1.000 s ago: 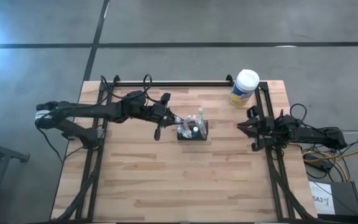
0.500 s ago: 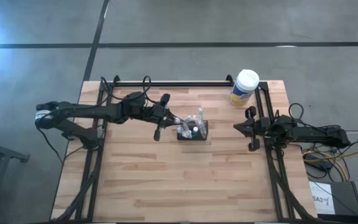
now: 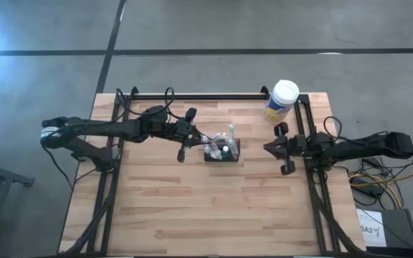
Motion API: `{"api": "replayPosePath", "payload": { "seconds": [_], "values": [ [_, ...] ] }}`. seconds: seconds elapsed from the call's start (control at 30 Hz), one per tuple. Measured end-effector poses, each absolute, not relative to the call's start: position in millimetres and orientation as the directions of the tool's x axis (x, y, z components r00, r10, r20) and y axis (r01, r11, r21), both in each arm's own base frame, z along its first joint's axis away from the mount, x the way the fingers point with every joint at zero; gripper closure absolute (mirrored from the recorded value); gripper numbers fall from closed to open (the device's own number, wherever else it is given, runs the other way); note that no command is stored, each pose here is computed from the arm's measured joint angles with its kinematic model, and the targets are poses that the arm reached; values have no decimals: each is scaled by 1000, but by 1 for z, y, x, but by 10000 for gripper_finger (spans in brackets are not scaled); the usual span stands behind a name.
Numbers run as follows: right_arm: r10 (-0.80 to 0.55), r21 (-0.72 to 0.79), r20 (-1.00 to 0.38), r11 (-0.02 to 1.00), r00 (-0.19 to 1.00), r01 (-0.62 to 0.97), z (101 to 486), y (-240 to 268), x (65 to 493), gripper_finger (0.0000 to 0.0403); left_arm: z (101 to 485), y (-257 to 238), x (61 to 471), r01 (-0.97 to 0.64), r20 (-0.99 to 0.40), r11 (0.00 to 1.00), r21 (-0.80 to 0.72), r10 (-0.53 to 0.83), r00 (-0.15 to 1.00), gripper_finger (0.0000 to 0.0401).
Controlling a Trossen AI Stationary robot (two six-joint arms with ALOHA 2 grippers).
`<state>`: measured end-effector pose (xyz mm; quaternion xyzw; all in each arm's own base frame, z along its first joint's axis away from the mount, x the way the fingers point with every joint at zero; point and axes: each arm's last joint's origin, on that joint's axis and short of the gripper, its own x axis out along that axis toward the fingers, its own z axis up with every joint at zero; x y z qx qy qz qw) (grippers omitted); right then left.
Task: Pick & Place toothbrushing station
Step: Put the purple toothbrush into the wire organizer
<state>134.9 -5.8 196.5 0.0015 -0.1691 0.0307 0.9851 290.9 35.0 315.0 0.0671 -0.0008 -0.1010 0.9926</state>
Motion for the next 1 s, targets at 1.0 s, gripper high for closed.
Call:
{"api": "replayPosePath", "payload": {
  "seconds": [1.0],
  "values": [
    [55,36,-17,998,998,-54,275,-16,265,245,320,38,320,255,-12,956,142,-256,967,383]
  ]
}}
